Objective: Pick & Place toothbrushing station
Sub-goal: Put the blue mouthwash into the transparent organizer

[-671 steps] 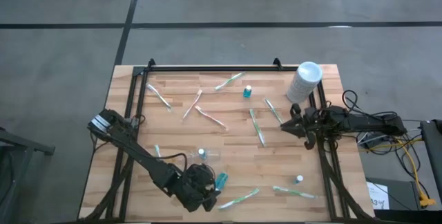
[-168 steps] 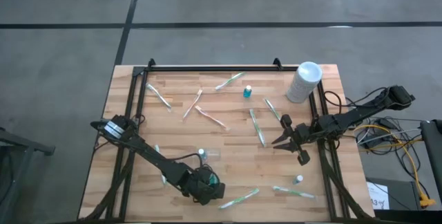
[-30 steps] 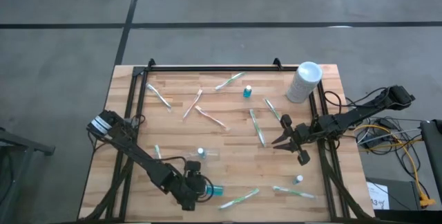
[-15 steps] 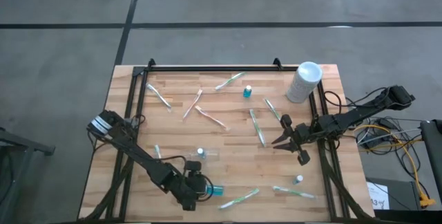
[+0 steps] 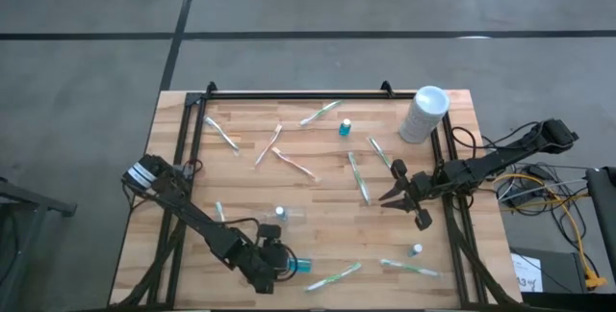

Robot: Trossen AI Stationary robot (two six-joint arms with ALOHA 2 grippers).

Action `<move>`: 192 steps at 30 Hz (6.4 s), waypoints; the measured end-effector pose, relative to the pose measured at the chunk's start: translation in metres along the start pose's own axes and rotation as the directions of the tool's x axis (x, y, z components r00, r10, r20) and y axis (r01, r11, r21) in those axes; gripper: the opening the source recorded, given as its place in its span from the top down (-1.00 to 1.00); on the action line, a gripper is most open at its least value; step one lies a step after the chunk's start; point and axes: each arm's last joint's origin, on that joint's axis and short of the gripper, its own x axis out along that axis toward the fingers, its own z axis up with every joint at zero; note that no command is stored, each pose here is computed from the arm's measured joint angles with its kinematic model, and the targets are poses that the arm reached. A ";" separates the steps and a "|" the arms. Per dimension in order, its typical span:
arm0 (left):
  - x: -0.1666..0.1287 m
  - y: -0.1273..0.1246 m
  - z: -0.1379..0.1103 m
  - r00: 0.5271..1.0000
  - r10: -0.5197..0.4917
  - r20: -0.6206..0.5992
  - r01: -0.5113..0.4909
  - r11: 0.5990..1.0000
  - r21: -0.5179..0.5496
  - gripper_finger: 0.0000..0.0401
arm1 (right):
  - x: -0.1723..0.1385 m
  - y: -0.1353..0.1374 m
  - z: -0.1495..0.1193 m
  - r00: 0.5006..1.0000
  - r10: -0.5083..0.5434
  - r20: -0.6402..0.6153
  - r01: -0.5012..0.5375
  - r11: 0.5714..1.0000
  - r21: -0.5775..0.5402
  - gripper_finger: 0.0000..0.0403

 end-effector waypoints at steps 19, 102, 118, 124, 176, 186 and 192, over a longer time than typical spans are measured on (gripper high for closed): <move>-0.012 -0.005 0.010 0.993 0.117 -0.028 -0.118 0.991 -0.057 -0.03 | 0.000 0.000 0.000 1.000 0.000 0.000 0.000 1.000 0.000 0.66; 0.008 -0.042 -0.004 0.986 0.166 0.001 -0.162 0.961 -0.225 0.51 | 0.000 0.000 -0.001 1.000 0.000 -0.002 0.000 1.000 0.000 0.66; -0.014 -0.038 0.005 0.983 0.181 -0.038 -0.185 0.957 -0.225 0.51 | 0.000 0.000 -0.001 1.000 0.000 -0.002 0.000 1.000 0.000 0.66; -0.044 -0.038 0.021 0.964 0.213 -0.162 -0.251 0.930 -0.268 0.51 | 0.000 0.000 -0.001 1.000 0.000 -0.002 0.000 1.000 0.000 0.66; -0.104 0.138 0.120 0.600 -0.295 -0.744 -0.425 0.670 -0.608 0.48 | 0.000 0.000 -0.001 1.000 0.000 -0.002 0.000 1.000 0.000 0.66; -0.097 0.159 0.112 0.574 -0.325 -0.751 -0.449 0.642 -0.621 0.48 | 0.000 0.000 -0.001 1.000 0.000 -0.002 0.000 1.000 0.000 0.66; -0.093 0.160 0.111 0.581 -0.326 -0.746 -0.437 0.648 -0.624 0.48 | 0.000 0.000 -0.001 1.000 0.000 -0.002 0.000 1.000 0.000 0.66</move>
